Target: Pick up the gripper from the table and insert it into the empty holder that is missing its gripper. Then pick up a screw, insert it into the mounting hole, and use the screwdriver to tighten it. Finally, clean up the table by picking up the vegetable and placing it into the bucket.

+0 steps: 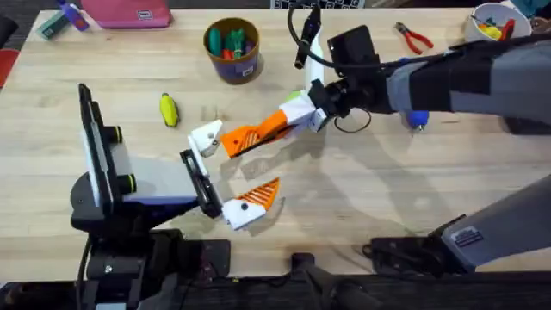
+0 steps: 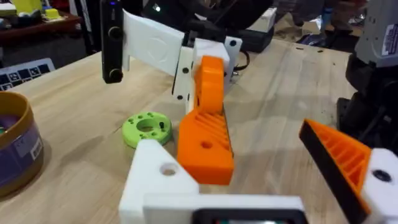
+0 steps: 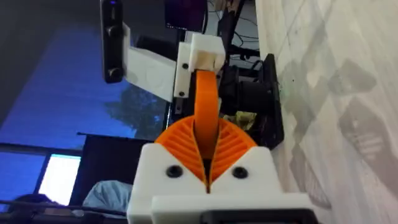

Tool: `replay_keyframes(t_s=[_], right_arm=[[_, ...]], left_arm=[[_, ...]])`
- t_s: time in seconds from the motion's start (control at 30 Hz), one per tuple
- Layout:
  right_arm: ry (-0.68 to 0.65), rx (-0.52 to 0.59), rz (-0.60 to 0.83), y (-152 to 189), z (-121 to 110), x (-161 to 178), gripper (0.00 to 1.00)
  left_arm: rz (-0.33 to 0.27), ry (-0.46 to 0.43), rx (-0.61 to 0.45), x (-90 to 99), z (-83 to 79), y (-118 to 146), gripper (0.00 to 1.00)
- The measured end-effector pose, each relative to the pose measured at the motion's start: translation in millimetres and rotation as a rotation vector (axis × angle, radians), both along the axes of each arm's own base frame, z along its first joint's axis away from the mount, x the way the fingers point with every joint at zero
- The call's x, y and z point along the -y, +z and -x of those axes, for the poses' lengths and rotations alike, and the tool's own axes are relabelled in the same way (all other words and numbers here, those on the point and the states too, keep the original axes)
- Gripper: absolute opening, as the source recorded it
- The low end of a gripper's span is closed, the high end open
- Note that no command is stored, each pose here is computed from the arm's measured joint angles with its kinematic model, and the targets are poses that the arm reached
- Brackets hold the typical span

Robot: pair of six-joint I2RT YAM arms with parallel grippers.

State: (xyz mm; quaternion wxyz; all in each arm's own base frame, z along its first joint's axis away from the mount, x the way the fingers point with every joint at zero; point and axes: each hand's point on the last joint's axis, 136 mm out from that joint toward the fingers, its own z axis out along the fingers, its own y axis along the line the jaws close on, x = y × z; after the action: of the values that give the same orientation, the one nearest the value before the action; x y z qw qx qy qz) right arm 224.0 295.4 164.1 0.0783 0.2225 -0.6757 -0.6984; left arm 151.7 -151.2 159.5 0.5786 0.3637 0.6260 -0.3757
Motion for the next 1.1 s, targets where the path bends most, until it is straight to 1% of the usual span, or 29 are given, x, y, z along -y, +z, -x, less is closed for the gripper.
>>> replay_keyframes(t_s=[0.2,0.5,1.1], right_arm=[[0.003,0.027,-0.013,6.4,-4.7,-3.1,0.01],[0.016,-0.028,0.013,-1.6,-1.8,-6.5,0.009],[0.025,-0.003,0.016,7.2,-10.8,-19.0,0.009]], left_arm=[[0.0,0.0,0.0,0.0,0.0,0.0,0.985],[0.0,0.0,-0.001,0.0,0.0,-0.1,0.985],[-0.006,0.0,0.011,0.0,-0.1,0.0,0.985]])
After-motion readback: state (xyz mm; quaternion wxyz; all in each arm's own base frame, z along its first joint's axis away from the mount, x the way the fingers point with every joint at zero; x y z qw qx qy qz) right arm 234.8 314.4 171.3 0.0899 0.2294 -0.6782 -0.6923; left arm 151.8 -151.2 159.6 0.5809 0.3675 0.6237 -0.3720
